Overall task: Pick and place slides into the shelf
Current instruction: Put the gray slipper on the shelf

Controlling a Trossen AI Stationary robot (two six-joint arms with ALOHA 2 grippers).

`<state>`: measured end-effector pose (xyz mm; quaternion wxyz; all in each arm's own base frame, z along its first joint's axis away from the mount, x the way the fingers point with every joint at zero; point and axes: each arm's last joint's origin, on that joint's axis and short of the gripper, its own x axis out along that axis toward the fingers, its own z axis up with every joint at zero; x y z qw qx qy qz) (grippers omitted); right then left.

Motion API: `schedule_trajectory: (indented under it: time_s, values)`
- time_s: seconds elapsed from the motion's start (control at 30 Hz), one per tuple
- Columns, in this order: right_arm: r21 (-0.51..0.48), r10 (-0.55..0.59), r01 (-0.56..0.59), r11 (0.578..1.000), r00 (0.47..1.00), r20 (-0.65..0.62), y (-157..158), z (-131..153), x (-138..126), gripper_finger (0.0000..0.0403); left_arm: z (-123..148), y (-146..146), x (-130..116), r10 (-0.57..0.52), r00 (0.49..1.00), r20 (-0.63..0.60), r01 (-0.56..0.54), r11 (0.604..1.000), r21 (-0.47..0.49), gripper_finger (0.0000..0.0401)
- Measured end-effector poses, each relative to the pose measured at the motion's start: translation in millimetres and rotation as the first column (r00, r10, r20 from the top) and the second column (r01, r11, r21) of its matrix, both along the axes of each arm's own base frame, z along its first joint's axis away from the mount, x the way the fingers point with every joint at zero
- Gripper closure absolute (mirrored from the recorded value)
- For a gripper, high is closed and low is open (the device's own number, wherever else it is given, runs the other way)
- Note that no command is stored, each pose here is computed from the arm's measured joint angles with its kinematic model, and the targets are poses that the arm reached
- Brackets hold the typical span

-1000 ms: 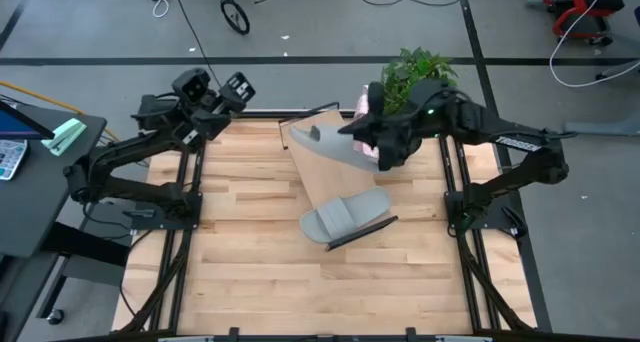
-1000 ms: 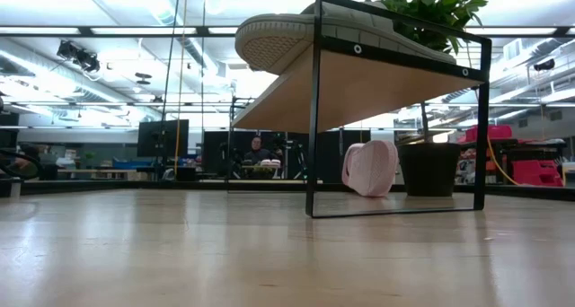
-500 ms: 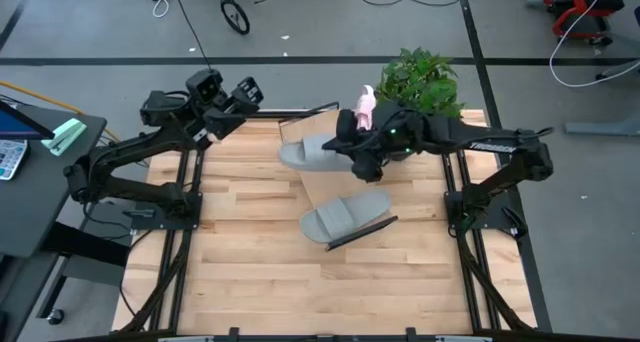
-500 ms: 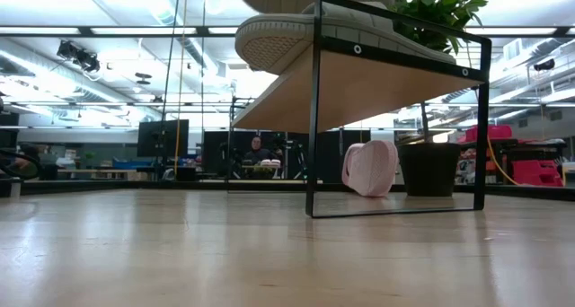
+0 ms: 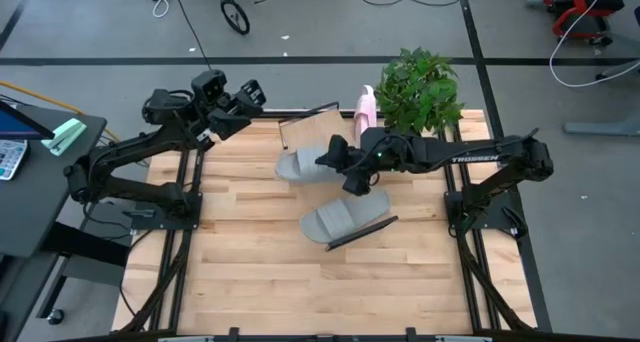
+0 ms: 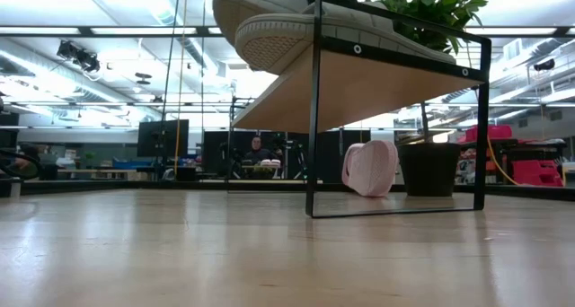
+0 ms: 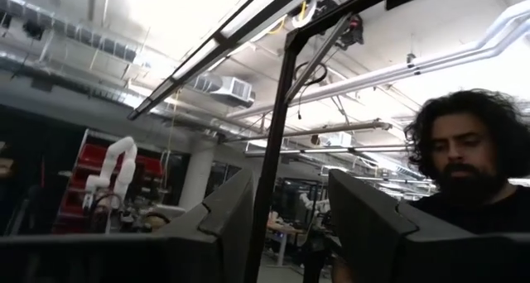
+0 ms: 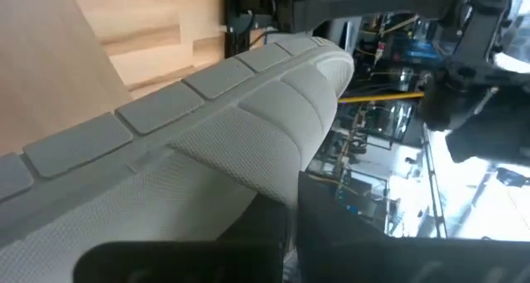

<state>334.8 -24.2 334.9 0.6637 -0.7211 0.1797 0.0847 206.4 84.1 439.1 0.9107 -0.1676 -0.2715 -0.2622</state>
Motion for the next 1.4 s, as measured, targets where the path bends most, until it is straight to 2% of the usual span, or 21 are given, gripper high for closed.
schedule_trajectory:
  time_s: [0.23, 0.5, 0.77, 0.93, 1.1, 1.27, 1.4]
  values:
    - [0.039, 0.024, -0.023, 0.999, 0.999, -0.024, 8, -5, -1, 0.0394, -3, 1, 3, -0.003, 0.999, -0.043, 0.002, 1.0, -0.019, 0.0239]
    - [0.065, 0.007, -0.004, 0.998, 0.999, -0.051, 2, -8, -2, 0.0394, -3, 1, 3, -0.003, 0.999, -0.046, 0.002, 1.0, -0.02, 0.025]
    - [0.017, 0.037, -0.035, 0.999, 0.992, -0.117, 1, -15, -3, 0.0394, -3, 2, 3, -0.007, 0.999, -0.053, 0.005, 1.0, -0.028, 0.0263]
    - [-0.016, 0.046, -0.049, 0.999, 0.987, -0.154, -1, -34, -6, 0.0394, -3, 2, 3, -0.007, 0.999, -0.053, 0.005, 1.0, -0.028, 0.0268]
    - [-0.012, 0.054, -0.057, 0.998, 0.986, -0.16, 1, -53, -8, 0.0394, -3, 2, 3, -0.007, 0.999, -0.053, 0.005, 1.0, -0.028, 0.0264]
    - [-0.013, 0.058, -0.06, 0.998, 0.988, -0.144, 5, -52, -7, 0.0394, -3, 2, 3, -0.007, 0.998, -0.054, 0.005, 1.0, -0.029, 0.0259]
    - [0.031, 0.046, -0.043, 0.999, 0.99, -0.13, 9, -51, -7, 0.0394, -3, 2, 4, -0.006, 0.998, -0.057, 0.004, 1.0, -0.03, 0.0263]
